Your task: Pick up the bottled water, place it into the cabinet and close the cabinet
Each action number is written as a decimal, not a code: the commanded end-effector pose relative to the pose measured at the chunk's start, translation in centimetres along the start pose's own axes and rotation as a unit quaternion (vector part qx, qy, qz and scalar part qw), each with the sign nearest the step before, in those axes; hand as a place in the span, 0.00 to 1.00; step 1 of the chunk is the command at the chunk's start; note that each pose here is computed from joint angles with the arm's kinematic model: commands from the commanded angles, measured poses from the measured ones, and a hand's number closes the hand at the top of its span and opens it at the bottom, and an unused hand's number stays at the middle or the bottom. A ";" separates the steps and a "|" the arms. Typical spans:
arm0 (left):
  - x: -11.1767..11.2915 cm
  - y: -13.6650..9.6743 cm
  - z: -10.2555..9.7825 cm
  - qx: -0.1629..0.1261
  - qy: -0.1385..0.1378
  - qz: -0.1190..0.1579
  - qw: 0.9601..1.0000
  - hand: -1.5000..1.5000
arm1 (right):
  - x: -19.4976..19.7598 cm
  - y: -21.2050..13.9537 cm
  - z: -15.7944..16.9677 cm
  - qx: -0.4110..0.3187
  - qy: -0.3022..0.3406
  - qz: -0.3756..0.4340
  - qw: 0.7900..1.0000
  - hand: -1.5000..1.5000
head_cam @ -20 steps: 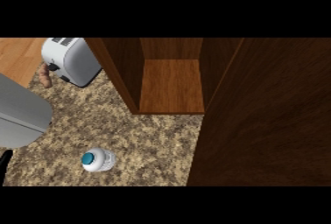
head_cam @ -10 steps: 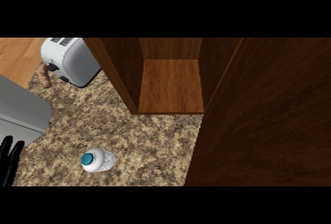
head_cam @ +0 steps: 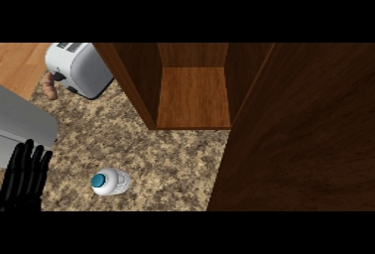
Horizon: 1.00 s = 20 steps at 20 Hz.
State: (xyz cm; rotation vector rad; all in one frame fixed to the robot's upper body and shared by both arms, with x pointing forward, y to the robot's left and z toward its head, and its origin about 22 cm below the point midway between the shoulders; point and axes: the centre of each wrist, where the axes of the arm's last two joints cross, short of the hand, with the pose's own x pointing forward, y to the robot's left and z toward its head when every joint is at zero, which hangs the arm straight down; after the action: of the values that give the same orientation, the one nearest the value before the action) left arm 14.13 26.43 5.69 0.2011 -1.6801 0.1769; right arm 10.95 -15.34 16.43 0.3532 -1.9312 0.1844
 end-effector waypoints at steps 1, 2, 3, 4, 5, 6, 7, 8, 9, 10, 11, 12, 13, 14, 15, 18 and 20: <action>-4.0 -0.6 -0.2 -0.010 0.020 -0.001 1.000 0.00 | 2.8 -0.7 1.5 -0.004 -0.028 0.047 0.999 0.00; -2.5 0.5 -1.0 -0.014 0.012 0.003 1.000 0.00 | 3.0 -1.0 1.6 -0.022 -0.023 0.035 0.999 0.00; -4.4 0.4 -0.1 -0.013 0.019 -0.003 1.000 0.00 | 2.1 0.0 1.9 -0.013 -0.024 0.037 0.999 0.00; -4.8 1.7 -1.6 -0.011 0.005 -0.011 1.000 0.00 | 3.1 -0.5 1.1 -0.020 -0.026 0.038 0.999 0.00; -3.7 -0.2 -2.0 -0.015 0.016 -0.003 1.000 0.00 | 2.3 0.3 1.3 -0.021 -0.029 0.035 0.999 0.00; -5.7 -0.6 -0.7 -0.023 0.013 0.002 1.000 0.00 | 2.9 0.1 1.1 -0.014 -0.035 0.032 0.999 0.00; -6.8 -1.8 -1.4 -0.024 0.013 -0.010 1.000 0.00 | 2.9 -0.4 0.9 -0.014 -0.033 0.036 0.999 0.00; -6.2 -1.7 -1.2 -0.028 0.024 -0.009 0.999 0.00 | 3.3 -0.4 1.3 -0.014 -0.020 0.038 0.999 0.00; -7.0 -1.6 -2.1 -0.027 0.023 -0.007 0.999 0.00 | 2.7 -0.6 0.8 -0.016 -0.026 0.042 0.999 0.00; -6.7 -2.6 -2.3 -0.028 0.021 -0.005 0.999 0.00 | 2.0 -0.9 1.8 -0.015 -0.016 0.035 0.999 0.00; -8.1 -0.4 -0.5 -0.031 0.030 0.004 0.999 0.00 | 2.5 -0.5 0.5 -0.025 -0.024 0.047 0.998 0.00; -9.5 -1.6 -1.3 -0.032 0.023 0.002 0.999 0.00 | 2.1 -0.2 0.7 -0.017 -0.025 0.045 0.999 0.00; -10.2 -2.0 -1.7 -0.037 0.030 0.004 0.999 0.00 | 1.7 0.0 1.7 -0.008 -0.025 0.037 0.999 0.00; -10.1 -2.4 -1.2 -0.038 0.037 0.007 0.999 0.00 | 3.1 -1.1 1.0 -0.018 -0.028 0.046 0.998 0.00; -10.5 -2.5 -1.7 -0.038 0.026 0.004 0.999 0.00 | 1.9 0.3 0.5 -0.019 -0.023 0.036 0.999 0.00; -10.8 -1.8 -1.3 -0.031 0.040 0.009 0.999 0.00 | 3.6 -0.6 0.9 -0.027 -0.030 0.047 0.998 0.00; -12.3 -4.0 -0.4 -0.031 0.032 0.013 0.999 0.00 | 2.3 1.1 1.0 -0.018 -0.030 0.037 0.999 0.00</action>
State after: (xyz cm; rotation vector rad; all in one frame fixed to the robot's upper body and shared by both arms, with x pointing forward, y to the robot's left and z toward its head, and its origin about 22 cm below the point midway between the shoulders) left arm 17.05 24.82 -4.70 0.1345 -1.6164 0.1395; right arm 10.76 -14.92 16.74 0.3429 -1.9201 0.1847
